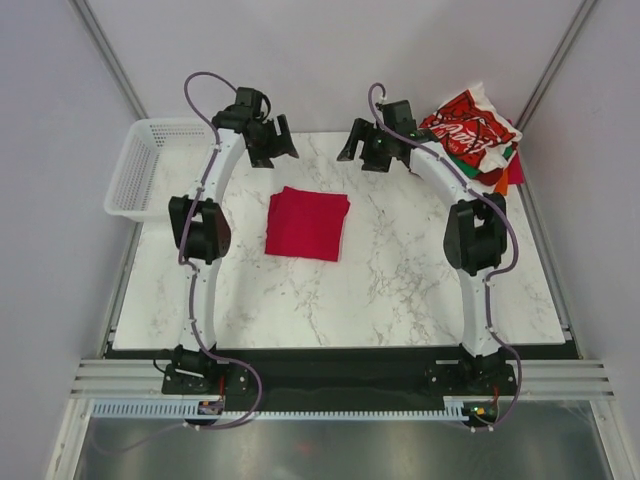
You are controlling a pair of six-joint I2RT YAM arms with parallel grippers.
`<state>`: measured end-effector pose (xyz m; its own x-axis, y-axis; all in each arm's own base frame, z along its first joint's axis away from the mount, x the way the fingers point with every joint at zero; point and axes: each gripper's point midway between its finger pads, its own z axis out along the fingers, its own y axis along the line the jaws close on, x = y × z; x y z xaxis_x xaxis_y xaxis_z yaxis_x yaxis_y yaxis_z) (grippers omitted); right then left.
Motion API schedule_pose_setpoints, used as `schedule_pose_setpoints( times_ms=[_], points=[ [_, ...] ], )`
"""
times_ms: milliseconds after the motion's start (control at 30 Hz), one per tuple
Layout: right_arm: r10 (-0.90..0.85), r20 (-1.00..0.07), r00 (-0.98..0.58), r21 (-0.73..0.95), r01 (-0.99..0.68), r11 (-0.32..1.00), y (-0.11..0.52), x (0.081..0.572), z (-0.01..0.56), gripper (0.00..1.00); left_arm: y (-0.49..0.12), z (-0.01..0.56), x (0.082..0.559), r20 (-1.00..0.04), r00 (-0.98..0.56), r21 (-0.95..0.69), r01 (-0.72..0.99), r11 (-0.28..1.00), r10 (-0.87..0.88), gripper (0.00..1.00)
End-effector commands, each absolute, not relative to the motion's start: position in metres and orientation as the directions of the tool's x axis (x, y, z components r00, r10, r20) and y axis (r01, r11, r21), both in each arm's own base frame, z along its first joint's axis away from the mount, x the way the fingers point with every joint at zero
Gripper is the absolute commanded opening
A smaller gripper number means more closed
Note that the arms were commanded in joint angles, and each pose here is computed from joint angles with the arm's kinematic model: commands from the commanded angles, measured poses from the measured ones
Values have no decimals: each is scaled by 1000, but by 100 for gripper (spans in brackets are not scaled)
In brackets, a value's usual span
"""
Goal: Fold and stack the t-shirts
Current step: Fold the tshirt, then neatly place the folded tshirt to the corner
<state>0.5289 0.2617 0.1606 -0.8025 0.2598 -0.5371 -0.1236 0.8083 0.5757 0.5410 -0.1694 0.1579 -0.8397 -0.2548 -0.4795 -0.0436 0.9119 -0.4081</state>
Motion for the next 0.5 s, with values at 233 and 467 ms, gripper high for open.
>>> schedule_pose_setpoints(
  times_ms=[233,467],
  points=[
    [239,-549,-801,629,-208,749,251,490,199,98,-144,229,476,-483,-847,-435,12,900,-222,82],
    [239,-362,-901,707,-98,700,250,424,98,98,-106,238,383,-563,-812,-305,30,952,-155,82]
  ],
)
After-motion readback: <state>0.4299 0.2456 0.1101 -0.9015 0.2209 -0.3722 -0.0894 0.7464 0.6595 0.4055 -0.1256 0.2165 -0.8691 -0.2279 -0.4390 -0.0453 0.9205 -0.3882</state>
